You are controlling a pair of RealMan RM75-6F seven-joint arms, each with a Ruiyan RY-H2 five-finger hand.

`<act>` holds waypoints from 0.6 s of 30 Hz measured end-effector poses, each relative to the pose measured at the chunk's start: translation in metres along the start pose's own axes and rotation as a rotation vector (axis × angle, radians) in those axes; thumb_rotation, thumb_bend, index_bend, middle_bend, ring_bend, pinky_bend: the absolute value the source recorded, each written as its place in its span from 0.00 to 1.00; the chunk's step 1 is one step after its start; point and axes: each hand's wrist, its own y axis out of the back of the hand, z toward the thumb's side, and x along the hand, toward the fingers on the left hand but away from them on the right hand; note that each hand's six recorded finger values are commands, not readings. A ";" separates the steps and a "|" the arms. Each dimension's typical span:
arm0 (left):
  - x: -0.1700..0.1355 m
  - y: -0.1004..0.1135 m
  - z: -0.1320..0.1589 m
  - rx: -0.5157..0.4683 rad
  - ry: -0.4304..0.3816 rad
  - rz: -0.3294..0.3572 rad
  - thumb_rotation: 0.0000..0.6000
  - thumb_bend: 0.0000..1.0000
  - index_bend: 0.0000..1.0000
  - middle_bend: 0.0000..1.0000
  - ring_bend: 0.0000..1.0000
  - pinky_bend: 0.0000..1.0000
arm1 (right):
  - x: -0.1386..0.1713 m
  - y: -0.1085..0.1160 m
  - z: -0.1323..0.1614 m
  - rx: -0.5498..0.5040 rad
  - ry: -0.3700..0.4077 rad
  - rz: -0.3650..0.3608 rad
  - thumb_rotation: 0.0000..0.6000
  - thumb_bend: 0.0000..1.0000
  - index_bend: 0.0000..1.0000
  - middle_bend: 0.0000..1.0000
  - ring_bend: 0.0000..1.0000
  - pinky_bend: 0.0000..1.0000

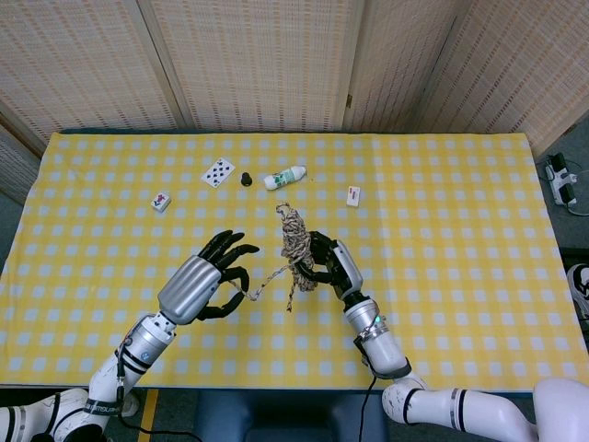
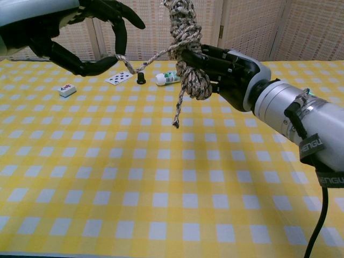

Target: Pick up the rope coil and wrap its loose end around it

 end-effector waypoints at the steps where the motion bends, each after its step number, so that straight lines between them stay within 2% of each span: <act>1: -0.003 0.001 -0.007 -0.018 0.020 0.002 1.00 0.54 0.61 0.20 0.06 0.00 | 0.001 0.001 0.002 -0.005 0.011 0.004 1.00 0.72 0.78 0.62 0.66 0.67; 10: -0.017 0.010 -0.064 -0.072 0.172 0.018 1.00 0.54 0.61 0.20 0.06 0.00 | 0.007 0.009 0.018 -0.017 0.076 0.045 1.00 0.72 0.77 0.62 0.66 0.67; 18: -0.018 0.010 -0.084 -0.079 0.228 0.016 1.00 0.54 0.61 0.20 0.06 0.00 | 0.014 0.011 0.023 -0.006 0.098 0.079 1.00 0.72 0.78 0.62 0.66 0.67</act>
